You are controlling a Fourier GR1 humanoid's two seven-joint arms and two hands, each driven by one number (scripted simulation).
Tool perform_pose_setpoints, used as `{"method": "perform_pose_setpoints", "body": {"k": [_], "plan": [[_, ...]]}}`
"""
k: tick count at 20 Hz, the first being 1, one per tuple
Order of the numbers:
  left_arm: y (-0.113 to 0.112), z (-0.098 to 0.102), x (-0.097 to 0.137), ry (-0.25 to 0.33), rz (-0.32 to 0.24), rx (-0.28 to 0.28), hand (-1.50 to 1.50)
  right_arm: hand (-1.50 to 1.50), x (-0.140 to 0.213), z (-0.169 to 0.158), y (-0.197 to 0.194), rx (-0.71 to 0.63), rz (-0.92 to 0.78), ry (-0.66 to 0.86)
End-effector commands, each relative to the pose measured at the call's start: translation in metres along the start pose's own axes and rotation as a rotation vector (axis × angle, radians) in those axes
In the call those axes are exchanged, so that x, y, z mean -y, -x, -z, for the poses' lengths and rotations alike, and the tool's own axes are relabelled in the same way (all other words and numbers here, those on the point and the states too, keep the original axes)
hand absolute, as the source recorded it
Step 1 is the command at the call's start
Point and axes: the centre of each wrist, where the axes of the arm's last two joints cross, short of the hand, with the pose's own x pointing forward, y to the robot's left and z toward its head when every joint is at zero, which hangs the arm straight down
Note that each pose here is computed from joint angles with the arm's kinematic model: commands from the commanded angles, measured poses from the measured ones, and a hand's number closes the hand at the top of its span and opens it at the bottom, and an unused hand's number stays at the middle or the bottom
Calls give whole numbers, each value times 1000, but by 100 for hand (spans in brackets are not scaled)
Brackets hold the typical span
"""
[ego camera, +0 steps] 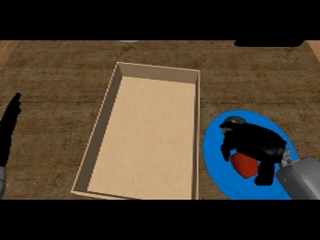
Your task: Pick the bell pepper from the plate and place it in the cardboard box
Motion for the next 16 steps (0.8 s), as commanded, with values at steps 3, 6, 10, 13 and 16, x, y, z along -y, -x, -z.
{"method": "perform_pose_setpoints", "body": {"k": [3, 6, 10, 13, 16], "plan": [[1, 0, -2, 6, 5, -3, 0, 150, -15, 11, 10, -23, -51, 114], [-6, -3, 10, -15, 11, -1, 0, 150, 0, 5, 24, -32, -77, 190], [-16, 15, 2, 6, -19, 12, 0, 150, 40, -7, 81, -100, -14, 278], [-8, -1, -4, 11, 7, 10, 0, 150, 51, -1, 92, -140, -29, 359], [-6, 6, 9, 11, -3, 0, 0, 150, 98, -11, 95, -125, -79, 445]]}}
